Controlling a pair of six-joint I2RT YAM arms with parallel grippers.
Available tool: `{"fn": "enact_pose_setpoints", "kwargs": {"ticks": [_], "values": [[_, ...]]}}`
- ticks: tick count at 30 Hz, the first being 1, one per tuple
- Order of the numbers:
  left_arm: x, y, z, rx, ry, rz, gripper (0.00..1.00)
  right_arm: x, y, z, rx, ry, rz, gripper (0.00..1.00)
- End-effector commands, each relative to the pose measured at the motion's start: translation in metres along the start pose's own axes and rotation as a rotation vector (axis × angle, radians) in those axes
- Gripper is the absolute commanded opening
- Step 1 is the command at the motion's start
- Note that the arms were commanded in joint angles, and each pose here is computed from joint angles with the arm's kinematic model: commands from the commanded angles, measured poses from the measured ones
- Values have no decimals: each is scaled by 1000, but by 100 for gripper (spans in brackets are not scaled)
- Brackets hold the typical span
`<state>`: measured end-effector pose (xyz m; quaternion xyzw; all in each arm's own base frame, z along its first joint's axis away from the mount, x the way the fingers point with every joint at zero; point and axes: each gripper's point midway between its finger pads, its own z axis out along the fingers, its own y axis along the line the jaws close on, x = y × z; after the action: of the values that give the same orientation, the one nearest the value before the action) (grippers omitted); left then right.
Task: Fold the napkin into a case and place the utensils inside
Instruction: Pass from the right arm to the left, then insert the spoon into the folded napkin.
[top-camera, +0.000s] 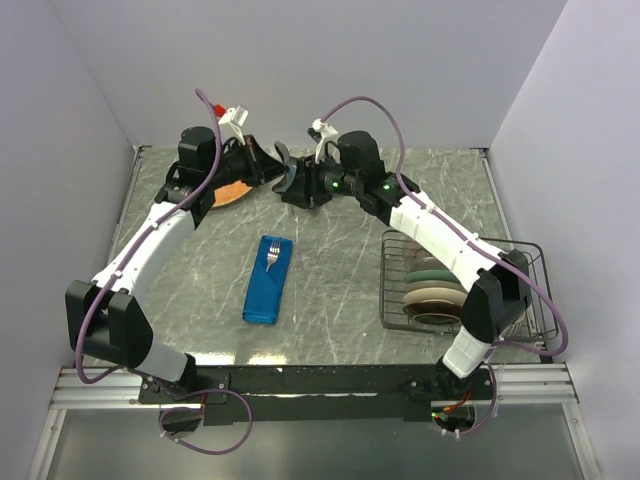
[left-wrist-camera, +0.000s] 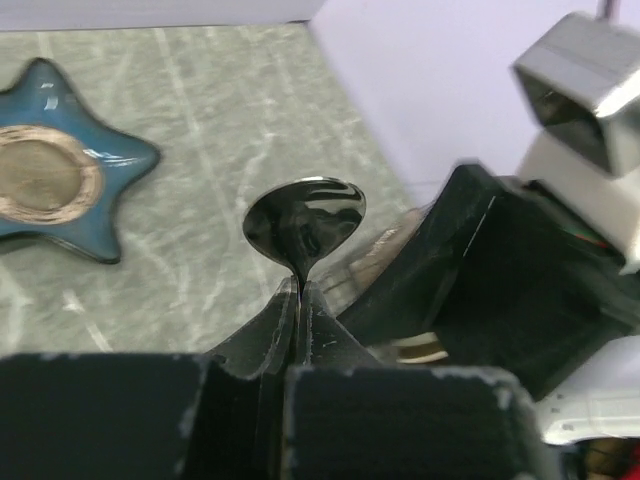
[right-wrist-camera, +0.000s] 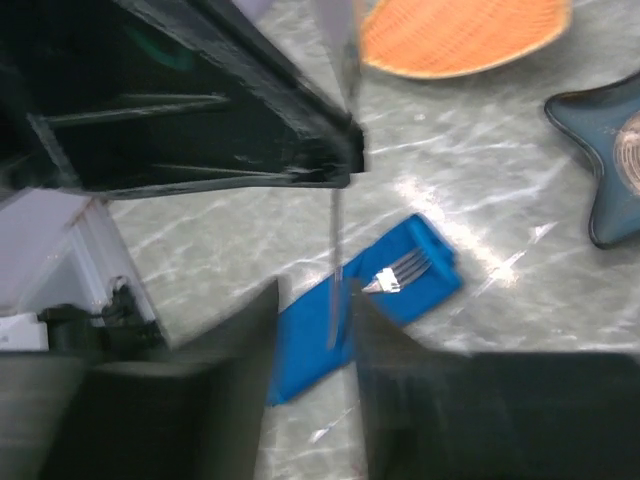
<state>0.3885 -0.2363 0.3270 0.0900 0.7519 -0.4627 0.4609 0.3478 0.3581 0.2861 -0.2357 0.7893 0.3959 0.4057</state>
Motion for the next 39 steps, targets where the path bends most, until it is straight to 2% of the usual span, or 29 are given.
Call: {"fn": "enact_pose_setpoints", "kwargs": {"ticks": [1,5,11,15,24,31,39], "values": [[-6,7,-8,-58,-5,108,1,-24,2,-10,-66,-34,65,62],[17,34,-12,-143,53,146,1,-9,-65,-7,0,16,227,63],[49,68,-12,-237,133,144,1,28,-108,17,8,131,276,52],[69,92,-7,-300,189,120,1,51,-111,40,-47,190,328,47],[112,117,3,-334,278,98,1,98,-107,79,-109,269,345,46],[138,127,14,-331,333,99,1,132,-115,104,-111,325,327,51],[152,133,24,-334,371,101,1,148,-120,118,-106,350,348,54]]}}
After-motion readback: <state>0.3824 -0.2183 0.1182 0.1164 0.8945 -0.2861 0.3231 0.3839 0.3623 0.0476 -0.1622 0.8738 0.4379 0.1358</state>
